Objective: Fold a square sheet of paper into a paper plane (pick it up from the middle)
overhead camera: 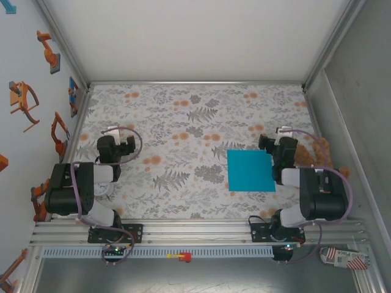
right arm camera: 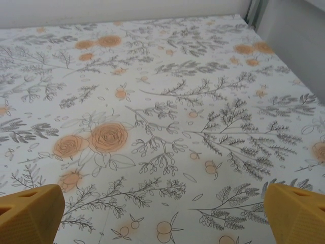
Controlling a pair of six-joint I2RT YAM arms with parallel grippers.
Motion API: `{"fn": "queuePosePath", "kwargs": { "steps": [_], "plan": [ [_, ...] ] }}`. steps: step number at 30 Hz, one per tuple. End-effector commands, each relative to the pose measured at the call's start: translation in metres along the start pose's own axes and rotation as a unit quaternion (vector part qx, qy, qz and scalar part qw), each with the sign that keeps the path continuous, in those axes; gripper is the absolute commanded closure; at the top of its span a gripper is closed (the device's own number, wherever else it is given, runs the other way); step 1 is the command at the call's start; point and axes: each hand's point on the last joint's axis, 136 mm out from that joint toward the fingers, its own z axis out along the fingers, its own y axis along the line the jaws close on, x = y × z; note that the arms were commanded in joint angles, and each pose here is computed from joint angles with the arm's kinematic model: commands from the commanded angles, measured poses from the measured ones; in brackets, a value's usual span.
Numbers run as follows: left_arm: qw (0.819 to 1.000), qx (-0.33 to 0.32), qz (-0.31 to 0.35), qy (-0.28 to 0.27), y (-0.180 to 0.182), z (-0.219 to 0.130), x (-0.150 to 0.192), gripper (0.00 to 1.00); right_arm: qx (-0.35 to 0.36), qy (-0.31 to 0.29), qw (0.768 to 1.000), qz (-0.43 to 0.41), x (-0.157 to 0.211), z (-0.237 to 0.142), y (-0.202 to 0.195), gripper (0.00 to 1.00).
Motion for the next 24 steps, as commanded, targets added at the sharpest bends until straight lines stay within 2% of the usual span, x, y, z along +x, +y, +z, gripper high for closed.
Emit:
{"fn": "queuePosePath", "kwargs": {
  "steps": [1, 3, 5, 8, 11, 13, 16, 24],
  "plan": [
    [0.999, -0.026, -0.002, -0.024, 0.004, -0.006, -0.031, 0.04, -0.001, -0.016, 1.0, -0.017, -0.032, -0.006, 0.004, 0.01],
    [0.999, -0.043, 0.004, -0.017, 0.005, -0.015, -0.045, 0.04, 0.012, -0.004, 1.0, -0.008, -0.044, -0.012, 0.003, 0.01],
    [0.998, -0.055, -0.007, -0.005, 0.005, -0.024, -0.061, 0.04, 0.014, 0.011, 0.999, 0.034, -0.056, -0.018, 0.003, 0.01],
    [0.996, -0.045, -0.078, 0.017, -0.002, -0.044, -0.087, 0.04, -0.031, 0.032, 0.995, 0.092, -0.068, -0.031, 0.022, 0.01],
    [0.991, -0.008, -0.123, 0.053, -0.021, -0.066, -0.112, 0.04, -0.074, 0.086, 0.982, 0.149, -0.068, -0.047, 0.043, 0.01],
    [0.987, 0.032, -0.142, 0.062, -0.037, -0.077, -0.122, 0.04, -0.075, 0.128, 0.972, 0.184, -0.06, -0.056, 0.049, 0.01],
    [0.98, 0.084, -0.174, 0.055, -0.052, -0.091, -0.13, 0.04, -0.113, 0.191, 0.954, 0.202, -0.044, -0.074, 0.072, 0.01],
    [0.97, 0.152, -0.182, 0.058, -0.073, -0.106, -0.132, 0.04, -0.132, 0.328, 0.906, 0.232, 0.02, -0.111, 0.102, 0.01]
  ]
}}
